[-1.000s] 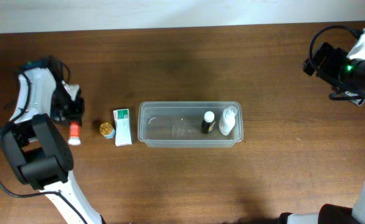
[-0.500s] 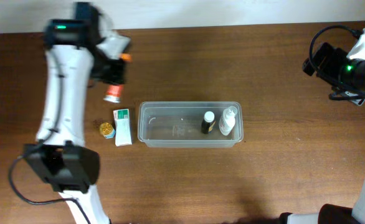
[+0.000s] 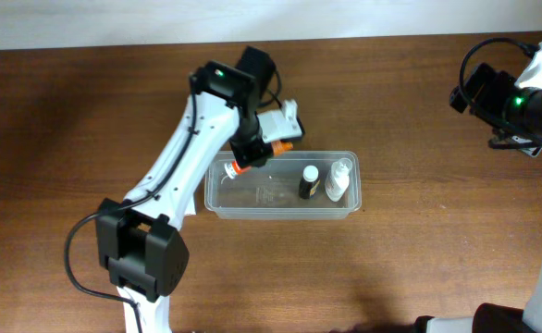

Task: Pack container
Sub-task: 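Place the orange tube lengthwise in the container and withdraw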

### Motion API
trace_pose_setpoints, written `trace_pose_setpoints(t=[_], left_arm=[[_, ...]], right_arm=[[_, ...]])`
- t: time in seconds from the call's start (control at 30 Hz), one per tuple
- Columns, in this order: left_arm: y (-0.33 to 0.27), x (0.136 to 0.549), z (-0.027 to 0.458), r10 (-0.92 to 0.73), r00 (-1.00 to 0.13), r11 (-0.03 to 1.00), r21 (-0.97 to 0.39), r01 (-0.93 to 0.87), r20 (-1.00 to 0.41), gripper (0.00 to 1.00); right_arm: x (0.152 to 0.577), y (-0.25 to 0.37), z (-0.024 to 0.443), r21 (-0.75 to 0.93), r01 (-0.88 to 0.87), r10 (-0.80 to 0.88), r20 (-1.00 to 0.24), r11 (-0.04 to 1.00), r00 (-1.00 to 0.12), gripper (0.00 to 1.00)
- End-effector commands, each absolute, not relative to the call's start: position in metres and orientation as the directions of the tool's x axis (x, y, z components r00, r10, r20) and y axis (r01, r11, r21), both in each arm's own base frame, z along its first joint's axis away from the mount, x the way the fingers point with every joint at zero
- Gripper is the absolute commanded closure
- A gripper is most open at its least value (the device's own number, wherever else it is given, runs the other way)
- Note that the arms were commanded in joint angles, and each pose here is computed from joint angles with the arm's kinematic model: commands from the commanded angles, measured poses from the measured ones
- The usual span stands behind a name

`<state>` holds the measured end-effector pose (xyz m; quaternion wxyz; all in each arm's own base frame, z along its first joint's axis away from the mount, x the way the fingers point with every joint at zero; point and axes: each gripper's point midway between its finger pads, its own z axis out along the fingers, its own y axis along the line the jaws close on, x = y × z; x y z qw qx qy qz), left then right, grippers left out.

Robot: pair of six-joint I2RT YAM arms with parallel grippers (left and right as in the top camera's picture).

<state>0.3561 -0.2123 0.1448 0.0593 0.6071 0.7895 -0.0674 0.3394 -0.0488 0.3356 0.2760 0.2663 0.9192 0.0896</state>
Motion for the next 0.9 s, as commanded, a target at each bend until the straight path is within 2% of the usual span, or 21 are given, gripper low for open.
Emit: trace_pose_setpoints(t=[0.0, 0.13, 0.27, 0.53, 0.73, 0.87], left_arm=[[-0.209, 0.349, 0.126, 0.985, -0.075, 0.071, -0.033, 0.997, -0.158, 0.91], [-0.209, 0.35, 0.109, 0.987, -0.05, 0.046, -0.031, 0.998, -0.156, 0.84], [-0.212, 0.35, 0.096, 0.987, 0.01, -0.013, -0.018, 1.0, -0.162, 0.84], [-0.215, 0.357, 0.069, 0.983, 0.042, -0.038, 0.023, 0.999, -0.179, 0.8], [-0.218, 0.361, 0.058, 0.981, 0.046, -0.038, 0.046, 0.998, -0.191, 0.64], [-0.219, 0.364, 0.058, 0.98, 0.036, -0.026, 0.057, 0.998, -0.196, 0.59]], right_arm=[[0.341, -0.051, 0.337, 0.32, 0.446, 0.549, -0.459, 0.836, -0.698, 0.02], [0.341, -0.051, 0.337, 0.32, 0.446, 0.549, -0.459, 0.836, -0.699, 0.02], [0.341, -0.051, 0.337, 0.32, 0.446, 0.549, -0.459, 0.836, -0.698, 0.02], [0.341, -0.05, 0.337, 0.321, 0.446, 0.549, -0.459, 0.835, -0.699, 0.02], [0.341, -0.05, 0.337, 0.321, 0.446, 0.549, -0.459, 0.836, -0.699, 0.02], [0.341, -0.05, 0.337, 0.321, 0.446, 0.549, -0.459, 0.835, -0.698, 0.02]])
